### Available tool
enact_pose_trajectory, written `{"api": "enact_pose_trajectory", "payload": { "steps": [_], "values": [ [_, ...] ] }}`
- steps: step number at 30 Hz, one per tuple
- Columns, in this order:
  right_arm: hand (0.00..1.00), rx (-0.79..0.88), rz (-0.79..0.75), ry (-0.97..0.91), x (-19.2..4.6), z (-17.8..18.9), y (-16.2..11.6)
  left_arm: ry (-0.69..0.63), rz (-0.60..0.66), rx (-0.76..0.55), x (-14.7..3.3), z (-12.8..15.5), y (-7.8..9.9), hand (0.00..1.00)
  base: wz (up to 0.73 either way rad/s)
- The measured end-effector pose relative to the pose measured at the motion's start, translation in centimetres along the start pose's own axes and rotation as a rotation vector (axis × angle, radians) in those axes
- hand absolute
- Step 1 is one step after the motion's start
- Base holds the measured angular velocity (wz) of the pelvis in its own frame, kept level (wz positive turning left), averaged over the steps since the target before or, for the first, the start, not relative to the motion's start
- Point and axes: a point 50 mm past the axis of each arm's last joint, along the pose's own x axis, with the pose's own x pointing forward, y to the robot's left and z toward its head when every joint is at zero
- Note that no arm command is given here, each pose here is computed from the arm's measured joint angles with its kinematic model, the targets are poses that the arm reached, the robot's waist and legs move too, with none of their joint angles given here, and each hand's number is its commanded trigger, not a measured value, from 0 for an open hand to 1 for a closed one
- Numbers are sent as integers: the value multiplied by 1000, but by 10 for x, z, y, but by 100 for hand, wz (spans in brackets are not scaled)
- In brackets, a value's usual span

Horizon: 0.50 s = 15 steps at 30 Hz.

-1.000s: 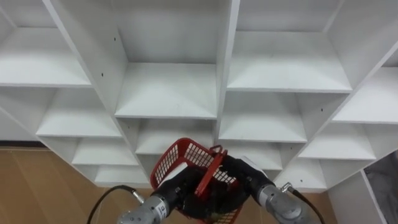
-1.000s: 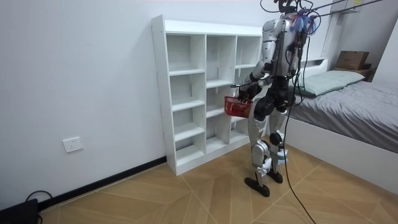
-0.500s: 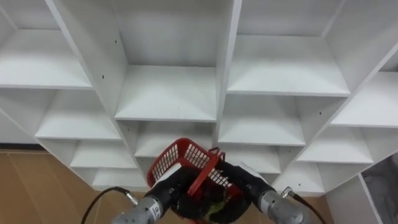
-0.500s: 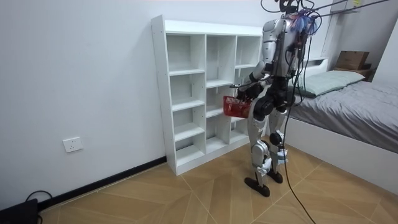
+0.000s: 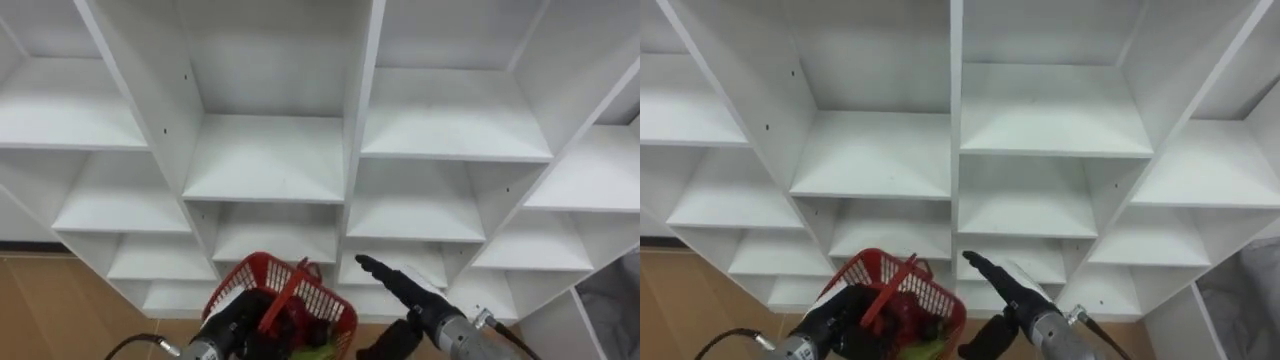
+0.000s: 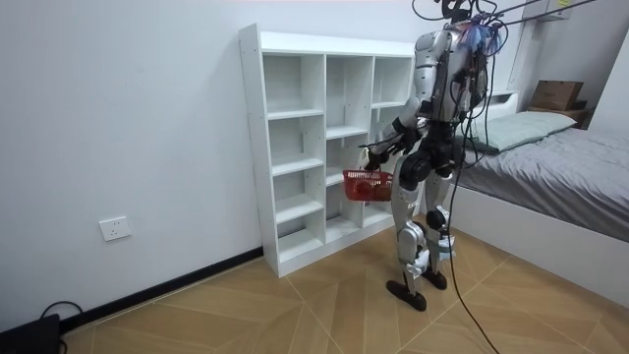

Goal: Collect fruits from the closet

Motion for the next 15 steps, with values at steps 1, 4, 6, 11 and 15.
{"api": "enact_pose_trajectory", "payload": {
  "steps": [1,4,6,11,15],
  "values": [
    [0,21,-15,2,-1,-2,-1,22,21,-9,-1,-5,1,100,0],
    [0,58,-51,-4,-4,-4,-3,61,66,-32,-3,-15,6,100,0],
    [0,63,-68,-5,-5,-5,-6,77,97,-47,-5,-20,9,100,0],
    [0,103,-224,-10,-15,-11,-23,141,198,-114,-14,-39,18,100,1],
    [0,173,-366,77,-26,-36,-33,176,298,-159,-25,-53,25,100,0]
  ]
}}
